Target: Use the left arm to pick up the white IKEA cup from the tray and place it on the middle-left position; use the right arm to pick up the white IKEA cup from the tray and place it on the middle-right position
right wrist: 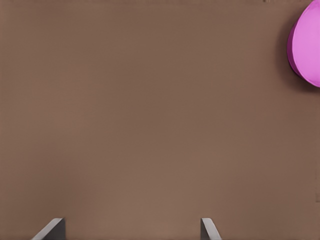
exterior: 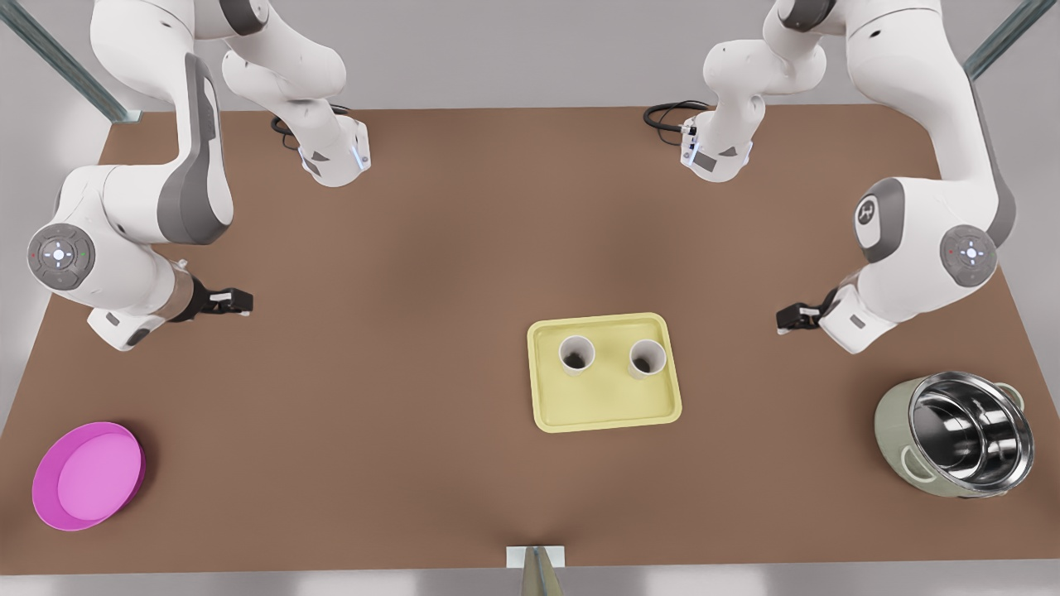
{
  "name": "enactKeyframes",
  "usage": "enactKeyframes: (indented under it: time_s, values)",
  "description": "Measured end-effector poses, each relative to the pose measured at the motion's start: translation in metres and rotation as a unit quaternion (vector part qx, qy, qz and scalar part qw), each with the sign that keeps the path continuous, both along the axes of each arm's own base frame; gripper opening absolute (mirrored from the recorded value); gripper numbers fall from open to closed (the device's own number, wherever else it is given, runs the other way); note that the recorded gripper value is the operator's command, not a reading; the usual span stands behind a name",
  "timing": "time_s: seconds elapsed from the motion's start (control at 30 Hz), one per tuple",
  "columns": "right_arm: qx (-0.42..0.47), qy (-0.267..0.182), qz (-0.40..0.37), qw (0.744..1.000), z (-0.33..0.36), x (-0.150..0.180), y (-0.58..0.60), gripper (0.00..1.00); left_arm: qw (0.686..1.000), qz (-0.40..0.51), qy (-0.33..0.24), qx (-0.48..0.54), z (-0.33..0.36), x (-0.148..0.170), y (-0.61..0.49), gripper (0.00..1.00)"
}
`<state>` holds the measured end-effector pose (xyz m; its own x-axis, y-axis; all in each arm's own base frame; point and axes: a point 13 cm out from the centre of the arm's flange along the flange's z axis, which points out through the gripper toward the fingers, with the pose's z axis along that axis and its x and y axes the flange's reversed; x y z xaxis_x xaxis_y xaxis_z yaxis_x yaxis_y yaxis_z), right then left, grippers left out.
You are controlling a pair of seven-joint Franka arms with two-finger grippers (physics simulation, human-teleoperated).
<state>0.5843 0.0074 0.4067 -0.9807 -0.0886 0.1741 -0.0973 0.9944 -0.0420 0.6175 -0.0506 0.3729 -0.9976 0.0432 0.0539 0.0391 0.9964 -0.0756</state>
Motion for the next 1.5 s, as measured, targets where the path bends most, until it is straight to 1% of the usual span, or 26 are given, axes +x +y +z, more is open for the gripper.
enactKeyframes:
  time_s: [0.1, 0.17, 0.23, 0.3, 0.37, 0.43, 0.53, 0.63, 0.77, 0.93, 1.0, 1.13, 1.37, 1.4, 1.43, 1.47, 1.5]
  values:
    - [0.000, -0.001, 0.003, 1.000, 0.000, 0.001, 0.000, 1.00, 1.000, -0.012, -0.005, -0.003, -0.002, 0.003, -0.019, 1.00]
    - [0.001, -0.002, 0.005, 1.000, -0.005, 0.004, 0.001, 1.00, 1.000, -0.025, 0.000, 0.008, -0.015, 0.004, -0.029, 1.00]
    - [0.001, 0.007, 0.025, 1.000, -0.029, 0.012, 0.026, 1.00, 0.999, -0.032, 0.002, 0.018, -0.029, 0.008, -0.029, 1.00]
    - [0.002, 0.019, 0.089, 0.996, -0.068, 0.014, 0.117, 1.00, 0.999, -0.041, -0.003, 0.023, -0.032, 0.014, -0.034, 1.00]
    - [0.007, 0.021, 0.137, 0.990, -0.103, 0.005, 0.199, 1.00, 0.999, -0.045, -0.005, 0.026, -0.037, 0.017, -0.036, 1.00]
    - [0.030, 0.019, 0.150, 0.988, -0.135, 0.001, 0.255, 1.00, 0.999, -0.046, -0.002, 0.026, -0.043, 0.017, -0.036, 1.00]
    - [0.049, 0.004, 0.166, 0.985, -0.170, -0.007, 0.347, 1.00, 0.999, -0.048, -0.003, 0.026, -0.045, 0.018, -0.037, 1.00]
    - [0.063, -0.023, 0.155, 0.986, -0.198, -0.001, 0.415, 1.00, 0.998, -0.049, -0.005, 0.024, -0.045, 0.019, -0.038, 1.00]
    - [0.086, -0.067, 0.121, 0.987, -0.230, 0.005, 0.472, 1.00, 0.998, -0.049, -0.006, 0.023, -0.045, 0.020, -0.038, 1.00]
    - [0.121, -0.119, 0.085, 0.982, -0.245, 0.010, 0.529, 1.00, 0.998, -0.052, -0.006, 0.023, -0.046, 0.019, -0.041, 1.00]
    - [0.136, -0.134, 0.078, 0.979, -0.251, 0.005, 0.554, 1.00, 0.998, -0.053, -0.007, 0.023, -0.046, 0.019, -0.042, 1.00]
    - [0.144, -0.141, 0.057, 0.978, -0.274, -0.002, 0.572, 1.00, 0.998, -0.052, -0.005, 0.023, -0.047, 0.018, -0.041, 1.00]
    - [0.150, -0.145, 0.020, 0.978, -0.315, -0.003, 0.577, 1.00, 0.999, -0.048, -0.004, 0.013, -0.047, 0.018, -0.043, 1.00]
    - [0.153, -0.146, 0.017, 0.977, -0.316, -0.003, 0.579, 0.91, 0.999, -0.048, -0.006, 0.013, -0.045, 0.019, -0.044, 1.00]
    - [0.156, -0.147, 0.013, 0.977, -0.315, -0.003, 0.581, 0.60, 0.999, -0.047, -0.008, 0.012, -0.043, 0.020, -0.044, 1.00]
    - [0.160, -0.148, 0.009, 0.976, -0.314, -0.002, 0.582, 0.53, 0.999, -0.046, -0.007, 0.008, -0.044, 0.021, -0.046, 1.00]
    - [0.163, -0.148, 0.005, 0.975, -0.314, -0.002, 0.583, 0.53, 0.999, -0.046, -0.010, 0.006, -0.041, 0.023, -0.046, 1.00]
